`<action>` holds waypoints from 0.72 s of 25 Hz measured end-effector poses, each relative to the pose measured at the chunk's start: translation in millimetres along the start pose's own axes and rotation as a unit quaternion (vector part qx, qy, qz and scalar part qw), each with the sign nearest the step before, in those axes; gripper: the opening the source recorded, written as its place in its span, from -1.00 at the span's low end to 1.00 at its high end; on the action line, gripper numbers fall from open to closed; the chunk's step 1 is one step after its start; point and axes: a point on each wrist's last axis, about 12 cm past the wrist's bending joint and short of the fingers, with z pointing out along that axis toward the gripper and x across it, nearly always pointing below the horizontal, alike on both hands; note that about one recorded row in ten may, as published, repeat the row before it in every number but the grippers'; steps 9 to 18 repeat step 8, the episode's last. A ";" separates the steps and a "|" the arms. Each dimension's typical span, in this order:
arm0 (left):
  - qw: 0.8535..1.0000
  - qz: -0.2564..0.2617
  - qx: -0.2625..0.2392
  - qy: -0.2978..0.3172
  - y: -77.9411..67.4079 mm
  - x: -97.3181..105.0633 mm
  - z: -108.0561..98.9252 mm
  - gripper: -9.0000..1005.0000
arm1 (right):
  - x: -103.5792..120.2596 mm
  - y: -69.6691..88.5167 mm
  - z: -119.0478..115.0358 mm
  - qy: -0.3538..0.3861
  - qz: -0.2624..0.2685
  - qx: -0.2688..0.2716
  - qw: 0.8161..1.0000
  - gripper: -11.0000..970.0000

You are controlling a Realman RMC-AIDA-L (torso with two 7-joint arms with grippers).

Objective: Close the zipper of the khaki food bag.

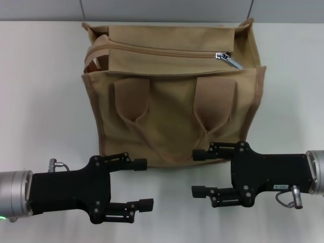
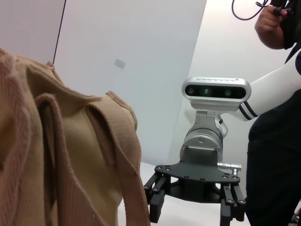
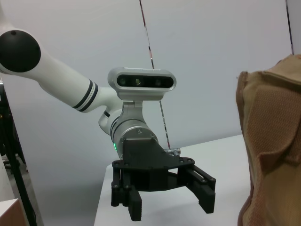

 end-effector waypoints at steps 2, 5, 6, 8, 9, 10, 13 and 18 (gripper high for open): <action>1.000 0.000 0.000 0.000 0.3 -0.2 0.2 0.63 | 0.0 -0.1 0.0 0.000 0.000 0.000 1.000 0.53; 1.000 0.001 0.000 0.000 0.3 -0.1 0.2 0.63 | 0.0 -0.1 0.0 0.000 0.000 0.000 1.000 0.53; 1.000 0.001 0.000 0.000 0.4 -0.1 0.2 0.63 | 0.0 0.0 0.0 0.000 0.000 0.000 1.000 0.53; 1.000 0.001 -0.001 0.001 0.5 0.0 0.2 0.63 | 0.0 0.1 0.0 0.000 0.000 0.000 1.000 0.53; 1.000 0.001 -0.001 0.001 0.5 0.0 0.2 0.63 | 0.0 0.1 0.0 0.000 0.000 0.000 1.000 0.53; 1.000 0.001 -0.001 0.001 0.5 0.0 0.2 0.63 | 0.0 0.1 0.0 0.000 0.000 0.000 1.000 0.53; 1.000 0.001 -0.001 0.001 0.5 0.0 0.2 0.63 | 0.0 0.1 0.0 0.000 0.000 0.000 1.000 0.53; 1.000 0.001 -0.001 0.001 0.5 0.0 0.2 0.63 | 0.0 0.1 0.0 0.000 0.000 0.000 1.000 0.53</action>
